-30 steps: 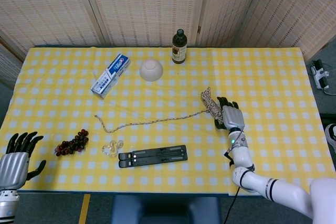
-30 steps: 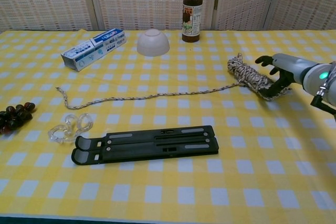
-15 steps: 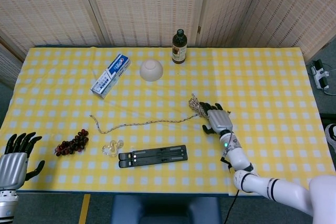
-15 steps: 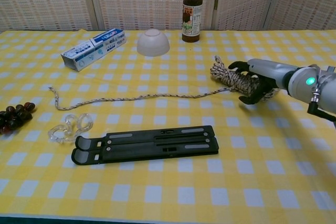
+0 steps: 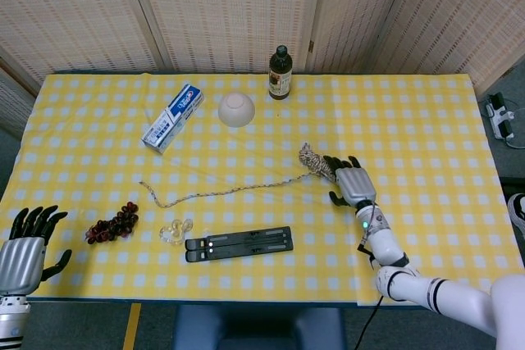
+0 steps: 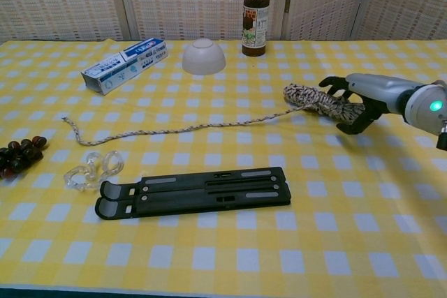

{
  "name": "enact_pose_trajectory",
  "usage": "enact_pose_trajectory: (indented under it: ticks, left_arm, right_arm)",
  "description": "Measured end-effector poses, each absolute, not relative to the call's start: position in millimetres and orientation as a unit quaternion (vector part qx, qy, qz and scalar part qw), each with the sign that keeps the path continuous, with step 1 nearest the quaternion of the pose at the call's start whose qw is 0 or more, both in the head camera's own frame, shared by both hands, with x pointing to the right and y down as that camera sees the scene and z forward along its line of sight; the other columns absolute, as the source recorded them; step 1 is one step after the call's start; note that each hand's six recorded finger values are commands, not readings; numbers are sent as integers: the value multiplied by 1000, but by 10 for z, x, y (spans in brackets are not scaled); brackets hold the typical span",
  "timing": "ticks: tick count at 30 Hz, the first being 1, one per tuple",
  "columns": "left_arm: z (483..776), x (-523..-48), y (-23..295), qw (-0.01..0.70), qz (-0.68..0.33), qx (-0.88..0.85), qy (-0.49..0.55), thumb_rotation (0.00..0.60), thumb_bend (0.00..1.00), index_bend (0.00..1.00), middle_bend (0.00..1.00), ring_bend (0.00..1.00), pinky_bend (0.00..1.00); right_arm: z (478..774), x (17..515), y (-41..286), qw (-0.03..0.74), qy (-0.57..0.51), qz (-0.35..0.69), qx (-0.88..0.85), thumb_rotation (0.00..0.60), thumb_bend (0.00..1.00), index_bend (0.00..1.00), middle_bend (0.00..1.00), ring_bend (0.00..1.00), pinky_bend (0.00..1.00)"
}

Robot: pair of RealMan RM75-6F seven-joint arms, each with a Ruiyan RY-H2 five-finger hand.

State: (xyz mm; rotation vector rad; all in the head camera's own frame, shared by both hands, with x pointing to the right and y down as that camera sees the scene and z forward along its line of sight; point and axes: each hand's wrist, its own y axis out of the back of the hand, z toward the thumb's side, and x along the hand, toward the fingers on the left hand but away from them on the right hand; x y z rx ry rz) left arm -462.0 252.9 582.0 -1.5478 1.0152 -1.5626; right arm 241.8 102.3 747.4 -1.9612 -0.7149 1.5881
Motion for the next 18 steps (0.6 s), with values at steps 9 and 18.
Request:
enact_pose_trajectory:
  ticks: [9, 18]
  left_arm:
    - [5828, -4636, 2535, 350, -607, -597, 390, 600, 337, 240, 163, 116, 0]
    - [5840, -4646, 2535, 349, -609, -597, 389, 600, 337, 240, 163, 116, 0]
  right_arm:
    - [7598, 2381, 840, 262, -284, 600, -700, 600, 453, 0, 150, 180, 7]
    - [7680, 2440, 679, 266, -299, 619, -676, 600, 452, 171, 223, 256, 58]
